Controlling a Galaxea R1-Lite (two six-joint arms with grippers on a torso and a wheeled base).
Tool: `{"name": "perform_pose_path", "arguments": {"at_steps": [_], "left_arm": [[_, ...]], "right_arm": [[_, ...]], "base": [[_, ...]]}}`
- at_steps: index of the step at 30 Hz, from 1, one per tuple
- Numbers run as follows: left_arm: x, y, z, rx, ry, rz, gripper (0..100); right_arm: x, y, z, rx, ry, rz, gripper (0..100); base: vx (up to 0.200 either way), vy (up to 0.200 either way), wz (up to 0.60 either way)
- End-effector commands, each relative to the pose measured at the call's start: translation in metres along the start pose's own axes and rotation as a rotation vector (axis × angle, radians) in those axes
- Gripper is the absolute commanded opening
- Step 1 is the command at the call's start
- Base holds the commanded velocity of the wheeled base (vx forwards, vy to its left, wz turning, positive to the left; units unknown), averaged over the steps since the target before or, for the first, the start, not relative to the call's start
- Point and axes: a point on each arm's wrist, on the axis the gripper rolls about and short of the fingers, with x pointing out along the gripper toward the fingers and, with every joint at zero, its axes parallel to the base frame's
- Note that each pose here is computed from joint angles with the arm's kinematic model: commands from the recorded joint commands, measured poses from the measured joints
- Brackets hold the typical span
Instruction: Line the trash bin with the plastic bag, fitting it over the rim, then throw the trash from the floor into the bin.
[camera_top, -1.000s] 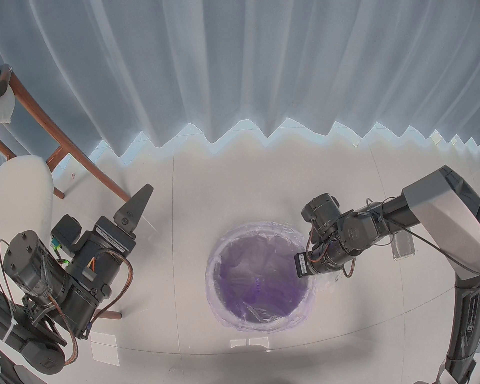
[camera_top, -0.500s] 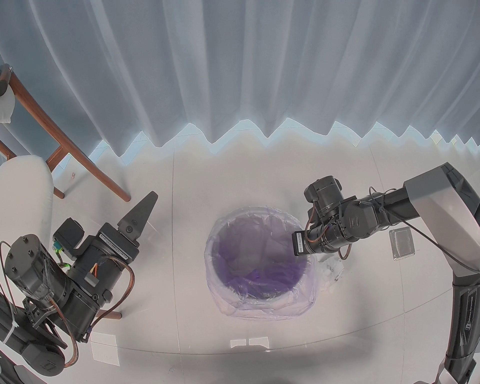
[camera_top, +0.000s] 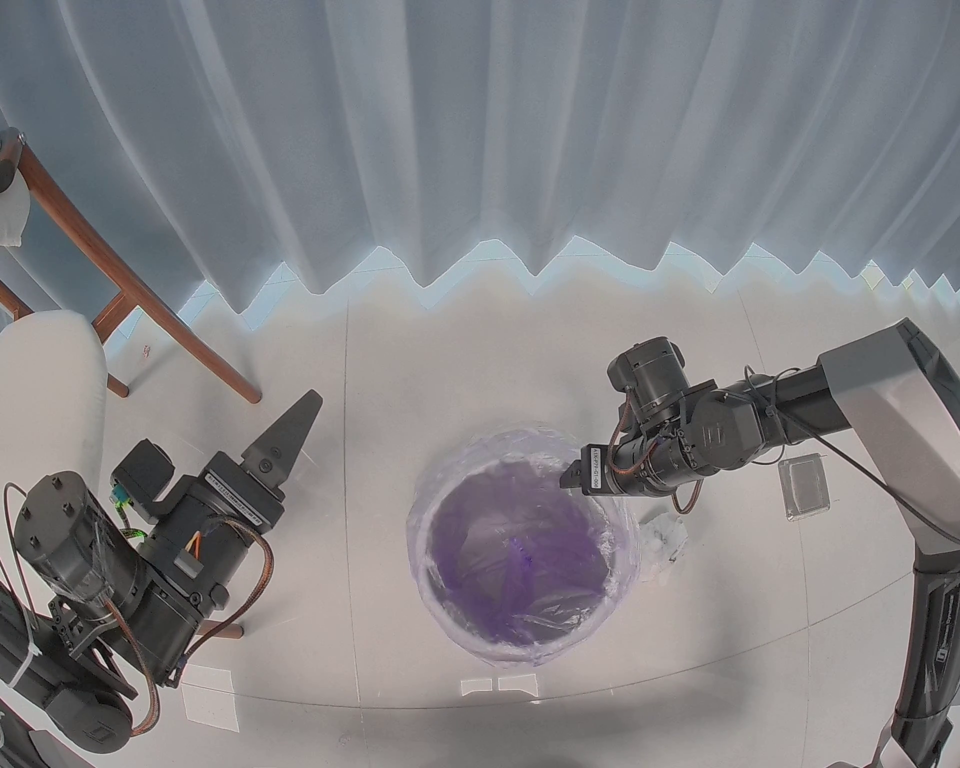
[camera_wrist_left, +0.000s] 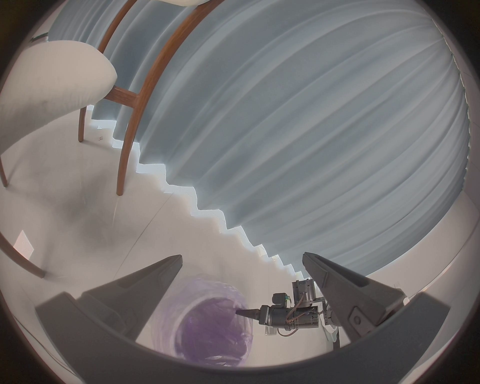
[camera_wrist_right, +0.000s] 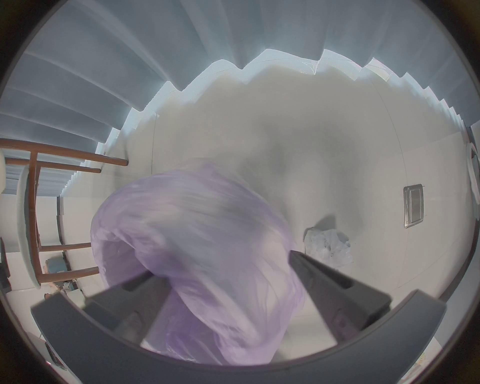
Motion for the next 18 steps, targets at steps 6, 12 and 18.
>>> {"name": "perform_pose_path", "arguments": {"at_steps": [6,12,18], "left_arm": [[0.008,0.023,-0.013,0.023,0.131,0.011,100],[-0.008,0.068,-0.045,0.086,0.356,0.187,100],[-0.013,0.101,-0.074,0.103,0.51,0.346,100]], "right_arm": [[-0.025,0.0,-0.006,-0.018,-0.102,0.058,100],[-0.054,-0.002,0.007,0.012,-0.223,0.125,100],[-0.088,-0.012,0.028,0.148,-0.36,0.174,100]], "base": [[0.0,0.0,0.0],[0.0,0.0,0.0],[0.0,0.0,0.0]]}}
